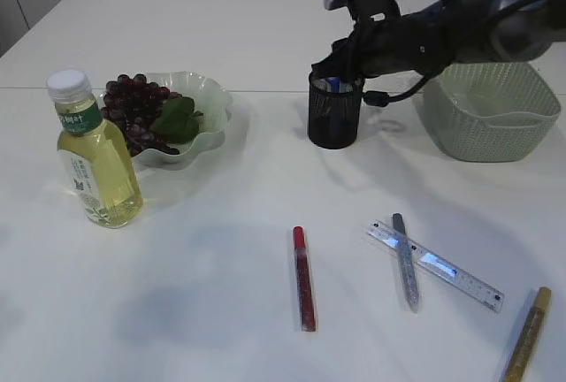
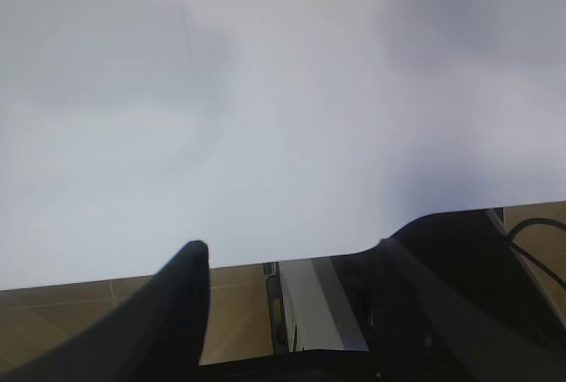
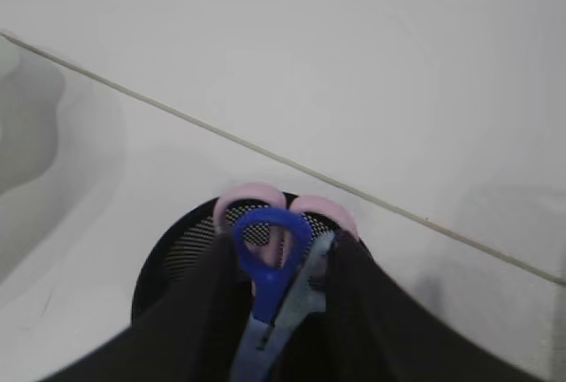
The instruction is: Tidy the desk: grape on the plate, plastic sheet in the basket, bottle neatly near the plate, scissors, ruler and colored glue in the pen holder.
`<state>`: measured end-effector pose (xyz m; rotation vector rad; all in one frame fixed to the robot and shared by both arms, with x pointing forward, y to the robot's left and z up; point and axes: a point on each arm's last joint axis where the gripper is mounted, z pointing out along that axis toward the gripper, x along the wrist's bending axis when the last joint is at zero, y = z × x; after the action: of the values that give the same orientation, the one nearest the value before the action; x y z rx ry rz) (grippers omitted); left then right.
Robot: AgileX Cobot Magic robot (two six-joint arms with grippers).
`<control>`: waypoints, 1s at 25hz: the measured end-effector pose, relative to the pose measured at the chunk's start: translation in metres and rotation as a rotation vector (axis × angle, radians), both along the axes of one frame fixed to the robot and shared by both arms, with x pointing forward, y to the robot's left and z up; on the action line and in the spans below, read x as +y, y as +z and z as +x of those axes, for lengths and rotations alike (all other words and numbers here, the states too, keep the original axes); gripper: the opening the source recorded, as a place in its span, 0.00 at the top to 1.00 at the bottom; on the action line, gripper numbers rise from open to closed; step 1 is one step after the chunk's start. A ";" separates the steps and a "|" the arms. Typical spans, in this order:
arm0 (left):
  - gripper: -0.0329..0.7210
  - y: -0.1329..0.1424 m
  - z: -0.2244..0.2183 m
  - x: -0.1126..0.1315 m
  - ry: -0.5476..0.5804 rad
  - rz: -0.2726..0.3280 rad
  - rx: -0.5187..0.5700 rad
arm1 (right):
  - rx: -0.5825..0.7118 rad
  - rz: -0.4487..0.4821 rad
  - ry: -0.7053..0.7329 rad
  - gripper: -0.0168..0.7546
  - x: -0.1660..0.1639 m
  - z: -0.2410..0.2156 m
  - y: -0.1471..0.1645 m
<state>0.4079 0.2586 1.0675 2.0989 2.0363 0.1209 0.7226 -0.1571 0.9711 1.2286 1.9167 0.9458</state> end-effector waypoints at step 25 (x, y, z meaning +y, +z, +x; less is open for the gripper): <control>0.39 0.001 0.005 0.000 -0.026 0.010 -0.059 | 0.806 -0.103 0.004 0.57 -0.006 -0.082 0.070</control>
<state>0.4128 0.2589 1.0687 2.1013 1.9787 0.1867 0.6406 -0.1627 1.0416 1.7025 2.5211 0.3440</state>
